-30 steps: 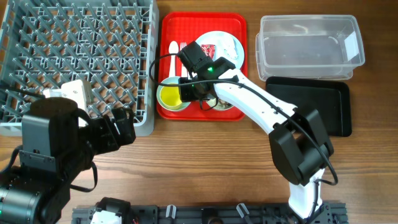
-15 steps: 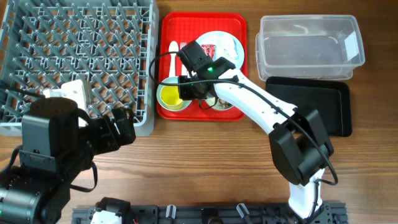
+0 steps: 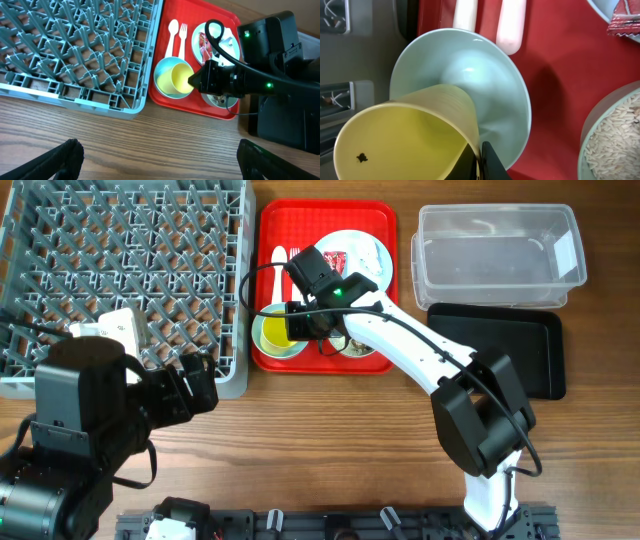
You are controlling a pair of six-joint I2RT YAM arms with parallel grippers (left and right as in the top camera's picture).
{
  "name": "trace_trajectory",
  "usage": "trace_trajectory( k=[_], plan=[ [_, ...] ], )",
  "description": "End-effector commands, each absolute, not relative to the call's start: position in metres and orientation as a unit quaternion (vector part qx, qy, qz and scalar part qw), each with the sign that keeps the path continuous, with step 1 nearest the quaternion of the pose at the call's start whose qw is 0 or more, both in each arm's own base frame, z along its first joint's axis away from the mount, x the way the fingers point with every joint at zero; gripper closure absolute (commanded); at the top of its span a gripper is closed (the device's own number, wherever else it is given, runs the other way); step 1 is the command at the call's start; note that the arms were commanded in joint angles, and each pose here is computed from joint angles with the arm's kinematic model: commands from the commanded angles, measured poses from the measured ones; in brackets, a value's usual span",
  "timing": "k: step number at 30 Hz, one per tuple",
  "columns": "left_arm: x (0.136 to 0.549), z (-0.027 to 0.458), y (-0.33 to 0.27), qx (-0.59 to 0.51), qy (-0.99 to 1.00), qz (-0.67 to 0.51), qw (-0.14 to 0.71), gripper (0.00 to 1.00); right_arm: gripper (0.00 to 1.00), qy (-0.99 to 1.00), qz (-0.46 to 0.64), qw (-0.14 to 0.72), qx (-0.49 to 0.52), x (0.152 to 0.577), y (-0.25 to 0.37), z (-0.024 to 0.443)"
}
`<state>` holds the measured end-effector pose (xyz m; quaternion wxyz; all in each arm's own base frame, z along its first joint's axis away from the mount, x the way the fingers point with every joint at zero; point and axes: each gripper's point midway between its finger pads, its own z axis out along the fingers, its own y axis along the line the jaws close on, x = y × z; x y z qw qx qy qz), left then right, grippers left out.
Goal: Sort waste into correct bins and load items into the dishwasher rack
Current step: 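Lift the yellow cup with the right gripper toward the left gripper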
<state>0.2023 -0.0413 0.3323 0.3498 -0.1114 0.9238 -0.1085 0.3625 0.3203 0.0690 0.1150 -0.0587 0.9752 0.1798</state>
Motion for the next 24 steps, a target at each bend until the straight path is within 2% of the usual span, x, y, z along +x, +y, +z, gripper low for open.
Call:
trace_trajectory(
  k=[1, 6, 13, 18, 24],
  plan=[
    [0.203, 0.339, -0.039, -0.120, 0.919, -0.108, 0.360, 0.00, 0.96, 0.971, 0.198, 0.120, -0.054, 0.364, 0.319, 0.084],
    [0.203, 0.339, -0.039, -0.120, 0.919, -0.108, 0.361, 0.00, 0.96, 0.945, 0.294, 0.132, -0.058, 0.361, 0.312, 0.156],
    [0.216, 0.354, -0.047, -0.113, 0.903, -0.137, 0.391, 0.00, 0.96, 0.894, 0.404, 0.170, -0.086, 0.360, 0.262, 0.249],
    [0.220, 0.367, -0.085, -0.065, 0.891, -0.234, 0.383, 0.00, 0.96, 0.797, 0.535, 0.202, -0.194, 0.333, 0.239, 0.323],
    [0.229, 0.373, -0.125, -0.015, 0.881, -0.328, 0.341, 0.00, 0.96, 0.686, 0.642, 0.200, -0.279, 0.299, 0.227, 0.371]
  ],
)
